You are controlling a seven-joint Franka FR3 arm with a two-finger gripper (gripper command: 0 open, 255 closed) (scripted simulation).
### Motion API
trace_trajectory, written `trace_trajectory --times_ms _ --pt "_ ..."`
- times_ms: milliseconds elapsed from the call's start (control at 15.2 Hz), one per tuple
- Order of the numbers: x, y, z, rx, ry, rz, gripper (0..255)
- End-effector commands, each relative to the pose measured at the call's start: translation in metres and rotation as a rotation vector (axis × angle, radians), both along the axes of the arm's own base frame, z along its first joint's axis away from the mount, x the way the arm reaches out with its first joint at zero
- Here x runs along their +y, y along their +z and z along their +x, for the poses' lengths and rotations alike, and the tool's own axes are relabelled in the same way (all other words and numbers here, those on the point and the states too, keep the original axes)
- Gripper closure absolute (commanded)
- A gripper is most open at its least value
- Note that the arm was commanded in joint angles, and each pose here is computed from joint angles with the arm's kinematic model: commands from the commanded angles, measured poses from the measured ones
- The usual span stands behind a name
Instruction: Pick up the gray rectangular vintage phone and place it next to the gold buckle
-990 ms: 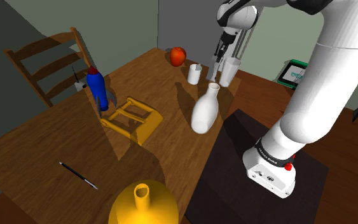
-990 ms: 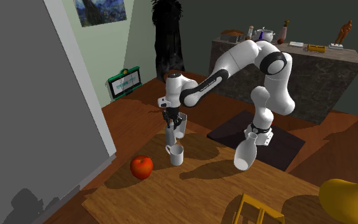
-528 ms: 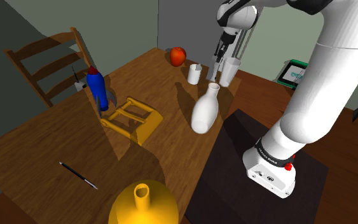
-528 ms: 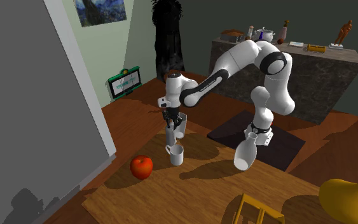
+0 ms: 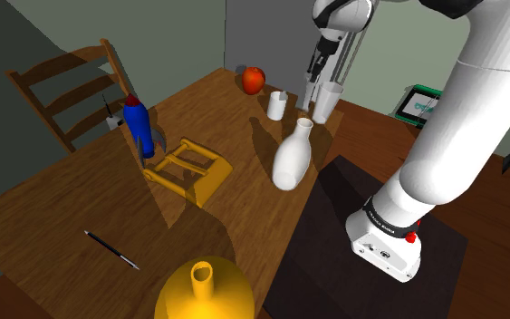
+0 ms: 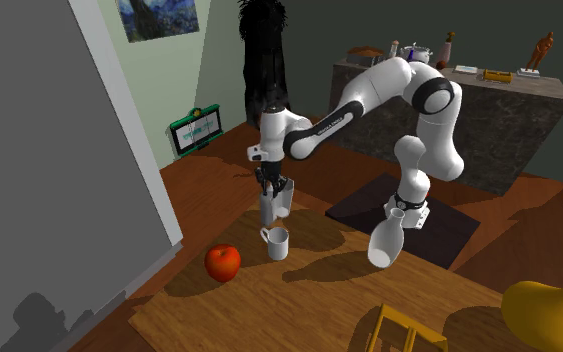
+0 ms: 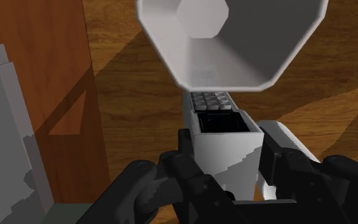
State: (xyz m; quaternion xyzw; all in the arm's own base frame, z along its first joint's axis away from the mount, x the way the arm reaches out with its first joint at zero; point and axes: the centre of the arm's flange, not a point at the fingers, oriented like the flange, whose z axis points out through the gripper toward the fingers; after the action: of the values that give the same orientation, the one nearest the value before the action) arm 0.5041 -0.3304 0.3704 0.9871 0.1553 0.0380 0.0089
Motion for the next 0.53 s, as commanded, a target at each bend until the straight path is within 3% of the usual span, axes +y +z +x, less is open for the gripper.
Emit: trace_trajectory --times_ms 0,462 --pt "0.000 0.011 0.000 0.000 0.000 0.000 255" --pt "0.000 0.048 0.000 0.000 0.000 0.000 255"
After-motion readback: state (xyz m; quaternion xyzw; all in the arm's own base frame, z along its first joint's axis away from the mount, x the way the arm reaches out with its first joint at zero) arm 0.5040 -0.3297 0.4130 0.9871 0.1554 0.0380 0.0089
